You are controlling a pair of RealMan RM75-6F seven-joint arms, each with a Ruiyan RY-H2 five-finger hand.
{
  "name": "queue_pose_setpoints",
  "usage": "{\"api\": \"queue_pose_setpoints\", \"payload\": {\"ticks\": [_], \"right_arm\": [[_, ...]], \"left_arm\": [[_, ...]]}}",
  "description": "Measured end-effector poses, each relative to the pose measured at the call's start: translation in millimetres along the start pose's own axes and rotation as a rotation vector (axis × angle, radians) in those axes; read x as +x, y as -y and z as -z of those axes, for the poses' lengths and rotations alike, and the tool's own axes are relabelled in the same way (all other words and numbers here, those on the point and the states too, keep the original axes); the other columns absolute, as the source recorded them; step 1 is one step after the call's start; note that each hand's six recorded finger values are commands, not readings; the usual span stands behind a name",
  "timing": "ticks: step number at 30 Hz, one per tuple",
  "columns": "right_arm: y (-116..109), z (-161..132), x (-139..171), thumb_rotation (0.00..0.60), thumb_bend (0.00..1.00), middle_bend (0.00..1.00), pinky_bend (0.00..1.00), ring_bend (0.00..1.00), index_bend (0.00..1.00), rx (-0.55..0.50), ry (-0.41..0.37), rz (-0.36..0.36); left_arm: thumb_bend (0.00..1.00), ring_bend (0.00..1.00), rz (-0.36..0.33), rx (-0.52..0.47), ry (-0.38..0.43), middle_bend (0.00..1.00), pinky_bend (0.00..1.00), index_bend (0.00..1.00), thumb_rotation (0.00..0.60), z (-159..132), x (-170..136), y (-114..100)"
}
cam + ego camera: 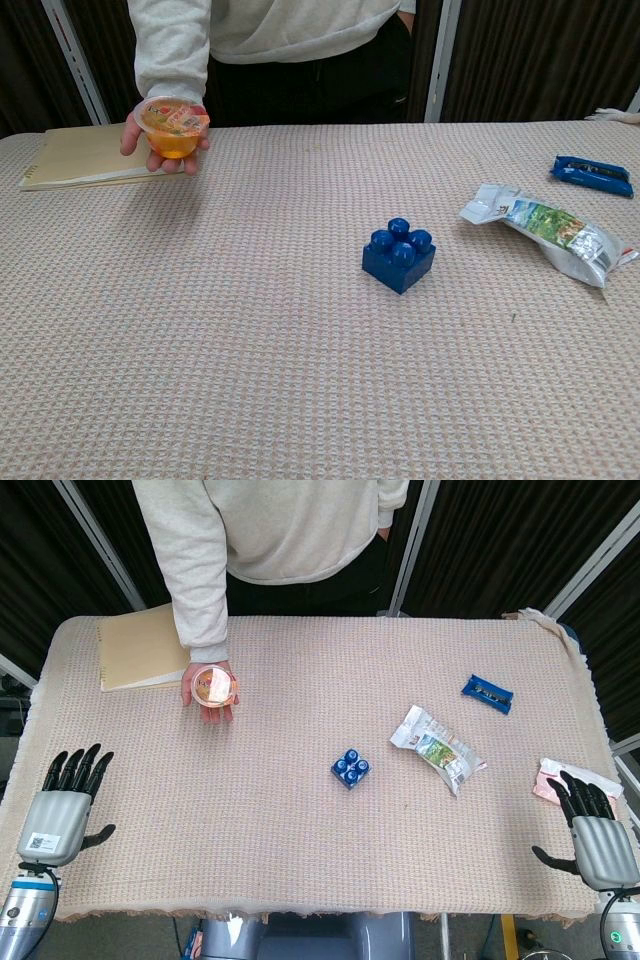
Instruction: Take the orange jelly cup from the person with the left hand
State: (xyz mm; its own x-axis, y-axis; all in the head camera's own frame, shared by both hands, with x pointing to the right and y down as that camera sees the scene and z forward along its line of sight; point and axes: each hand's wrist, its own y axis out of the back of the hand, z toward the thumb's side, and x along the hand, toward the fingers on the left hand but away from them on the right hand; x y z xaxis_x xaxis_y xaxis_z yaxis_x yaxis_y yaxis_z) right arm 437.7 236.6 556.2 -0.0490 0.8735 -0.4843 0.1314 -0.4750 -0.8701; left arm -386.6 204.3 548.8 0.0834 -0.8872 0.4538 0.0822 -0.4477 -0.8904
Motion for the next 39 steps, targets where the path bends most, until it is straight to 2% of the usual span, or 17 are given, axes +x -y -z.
{"api": "queue_pose_setpoints", "payload": {"ticks": [10, 16, 22, 31, 35, 39], "right_arm": [[0.1, 0.6, -0.2, 0.6, 0.07, 0.0, 0.0, 0.0, 0.09, -0.005, 0.003, -0.003], [1.0, -2.1, 1.3, 0.6, 0.07, 0.0, 0.0, 0.0, 0.09, -0.007, -0.006, -0.008], [3.6, -3.0, -1.0, 0.6, 0.07, 0.0, 0.0, 0.0, 0.09, -0.014, -0.006, -0.021], [4.5, -0.5, -0.2, 0.6, 0.07, 0.0, 0.0, 0.0, 0.09, -0.043, 0.005, -0.044], [4.0, 1.1, 0.5, 0.6, 0.07, 0.0, 0.0, 0.0, 0.09, -0.059, 0.008, -0.05], [4.3, 3.3, 0.0, 0.6, 0.07, 0.0, 0.0, 0.0, 0.09, -0.067, 0.011, -0.056]], "left_arm": [[0.17, 0.0, 0.0, 0.003, 0.018, 0.0, 0.0, 0.0, 0.6, -5.1, -0.2, -0.1], [0.17, 0.0, 0.011, -0.022, 0.044, 0.0, 0.0, 0.0, 0.6, -16.9, 12.8, -4.3], [0.18, 0.0, 0.021, -0.013, 0.046, 0.0, 0.0, 0.0, 0.6, -30.9, 51.3, -15.0], [0.26, 0.0, 0.125, 0.038, -0.034, 0.0, 0.0, 0.0, 0.6, -52.4, 126.0, -20.5], [0.27, 0.0, 0.154, 0.106, -0.06, 0.0, 0.0, 0.02, 0.6, -76.3, 165.5, -25.3], [0.27, 0.0, 0.145, 0.13, -0.064, 0.0, 0.0, 0.04, 0.6, -108.1, 197.1, -30.4]]}}
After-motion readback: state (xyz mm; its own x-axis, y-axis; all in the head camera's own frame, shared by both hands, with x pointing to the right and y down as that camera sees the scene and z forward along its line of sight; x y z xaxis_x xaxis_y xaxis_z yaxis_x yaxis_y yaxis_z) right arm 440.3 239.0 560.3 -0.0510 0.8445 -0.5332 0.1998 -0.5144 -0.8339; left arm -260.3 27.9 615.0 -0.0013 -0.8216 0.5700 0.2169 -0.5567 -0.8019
